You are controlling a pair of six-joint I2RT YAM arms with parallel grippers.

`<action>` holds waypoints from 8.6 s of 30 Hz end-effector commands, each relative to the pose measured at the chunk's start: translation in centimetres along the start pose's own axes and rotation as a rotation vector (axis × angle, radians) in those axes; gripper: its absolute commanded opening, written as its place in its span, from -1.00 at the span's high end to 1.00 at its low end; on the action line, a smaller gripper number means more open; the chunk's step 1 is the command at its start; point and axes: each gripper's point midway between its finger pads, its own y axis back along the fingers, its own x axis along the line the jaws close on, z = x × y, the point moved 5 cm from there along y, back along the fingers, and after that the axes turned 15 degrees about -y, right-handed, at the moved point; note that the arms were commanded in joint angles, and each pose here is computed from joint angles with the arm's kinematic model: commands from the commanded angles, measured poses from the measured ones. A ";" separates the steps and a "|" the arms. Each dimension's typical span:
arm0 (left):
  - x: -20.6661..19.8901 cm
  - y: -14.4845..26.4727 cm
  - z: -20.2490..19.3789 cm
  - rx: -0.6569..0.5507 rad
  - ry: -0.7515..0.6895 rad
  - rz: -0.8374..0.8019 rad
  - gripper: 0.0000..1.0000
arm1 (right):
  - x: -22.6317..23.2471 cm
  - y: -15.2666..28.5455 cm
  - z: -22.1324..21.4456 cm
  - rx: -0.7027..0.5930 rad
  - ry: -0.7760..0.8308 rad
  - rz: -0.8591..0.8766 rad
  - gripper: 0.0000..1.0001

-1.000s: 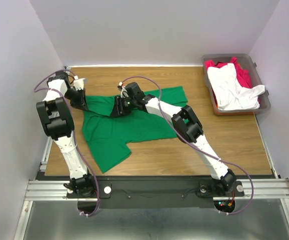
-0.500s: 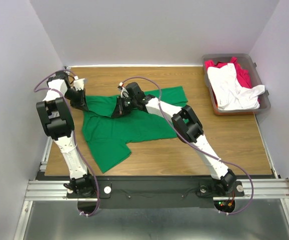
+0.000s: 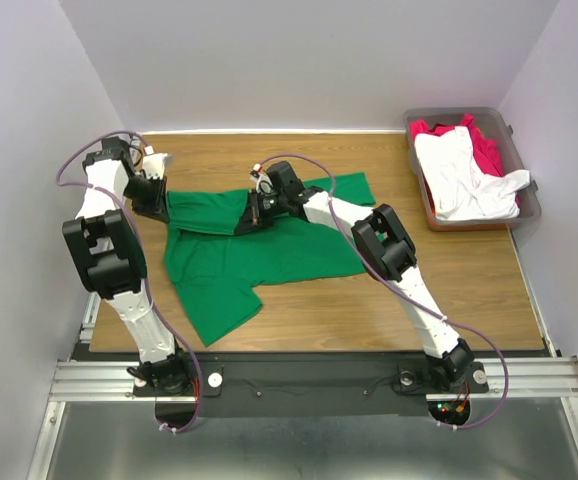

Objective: Fold and stack the t-shirts
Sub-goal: Fold the tshirt

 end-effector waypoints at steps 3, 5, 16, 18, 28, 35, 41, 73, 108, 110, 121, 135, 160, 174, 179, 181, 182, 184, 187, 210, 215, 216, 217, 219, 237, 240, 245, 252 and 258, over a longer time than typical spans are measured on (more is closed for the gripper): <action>-1.3 0.6 -3.3 0.080 -0.031 0.019 1.00 | 1.5 0.3 -0.4 0.036 0.012 0.059 0.99; -1.9 0.3 -4.1 0.100 -0.025 0.001 1.00 | 1.4 0.3 -0.4 0.040 0.010 0.059 0.99; -3.1 -0.5 -6.6 0.144 -0.004 0.005 1.00 | 1.5 1.2 -1.6 0.068 0.014 0.056 0.99; -3.1 -0.8 -7.1 0.161 -0.007 0.000 1.00 | 1.0 1.1 -2.0 0.085 0.014 0.055 0.99; -2.3 3.3 -1.0 -0.043 -0.124 0.007 0.28 | 5.8 9.5 -1.4 0.014 0.292 0.082 -0.42; -0.1 0.2 3.3 -0.142 -0.084 0.019 0.23 | 1.2 16.6 4.5 -0.206 0.351 -0.116 -0.21; 1.5 -3.5 4.2 -0.146 -0.034 0.044 0.35 | -5.3 20.7 9.2 -0.367 0.323 -0.343 0.01; 2.9 7.5 17.8 -0.596 -0.342 0.260 -0.06 | -2.3 31.8 11.6 -0.494 0.497 -0.361 -0.87; -3.0 -0.1 -7.8 -0.133 -0.222 -0.054 0.22 | -9.4 32.8 -0.1 -0.121 0.531 -0.643 -0.30; -4.0 1.5 -7.0 -0.162 -0.329 -0.045 0.06 | -9.4 33.7 -0.7 -0.101 0.578 -0.683 -0.31; -6.2 1.1 -4.9 -0.107 -0.578 0.010 -0.11 | -13.1 32.3 -2.4 0.079 0.734 -0.804 -0.31; -7.2 -0.9 -4.0 -0.052 -0.657 -0.009 -0.10 | -15.8 31.3 -3.7 0.182 0.801 -0.854 0.01; -5.9 -7.1 -11.0 0.192 -0.701 0.012 -0.05 | -18.1 30.9 -4.7 0.230 0.770 -0.885 0.86; -8.0 -1.3 -6.3 0.084 -0.778 0.046 -0.03 | -17.9 30.8 -4.8 0.222 0.762 -0.881 0.99; -7.8 -3.1 -6.3 0.093 -0.763 0.023 -0.03 | -17.9 30.7 -4.8 0.219 0.753 -0.873 0.99; -7.6 -3.7 -6.5 0.097 -0.751 0.021 -0.03 | -17.8 30.7 -4.7 0.214 0.753 -0.873 0.99; -7.5 -4.4 -6.8 0.103 -0.746 0.016 -0.03 | -17.9 30.7 -4.7 0.215 0.752 -0.873 0.99; -7.3 -5.2 -7.2 0.118 -0.736 0.006 -0.03 | -17.9 30.7 -4.7 0.215 0.752 -0.875 0.99; -7.0 -6.2 -7.8 0.134 -0.729 0.009 -0.03 | -17.9 30.7 -4.7 0.218 0.753 -0.879 0.99; -10.9 -1.7 -11.6 0.174 -0.701 -0.057 1.00 | -15.7 33.3 -7.6 0.189 0.769 -0.905 0.99; -11.7 0.4 -11.4 0.146 -0.698 -0.045 1.00 | -14.4 34.3 -8.4 0.171 0.783 -0.905 0.99; -11.6 0.7 -11.2 0.141 -0.692 -0.045 1.00 | -13.8 34.5 -8.1 0.157 0.792 -0.905 0.99; -11.7 0.9 -11.0 0.129 -0.690 -0.050 1.00 | -13.6 34.6 -8.1 0.159 0.793 -0.900 0.99; -11.4 1.5 -10.2 0.109 -0.674 -0.050 1.00 | -12.9 34.8 -7.4 0.147 0.799 -0.900 0.99; -6.3 2.3 -1.3 0.010 -0.609 -0.045 1.00 | -11.5 33.7 2.5 0.136 0.880 -0.930 0.99; -5.4 2.0 0.2 0.009 -0.603 -0.054 1.00 | -11.7 33.5 3.7 0.141 0.884 -0.932 0.99; -3.8 0.6 1.8 0.016 -0.585 -0.071 1.00 | -12.4 33.2 6.6 0.131 0.889 -0.940 0.99; -1.6 -2.0 3.0 0.019 -0.539 -0.081 1.00 | -13.7 32.2 9.5 0.120 0.896 -0.954 0.99; 0.5 -2.9 3.5 0.007 -0.496 -0.058 0.98 | -14.4 31.7 10.6 0.108 0.889 -0.959 0.86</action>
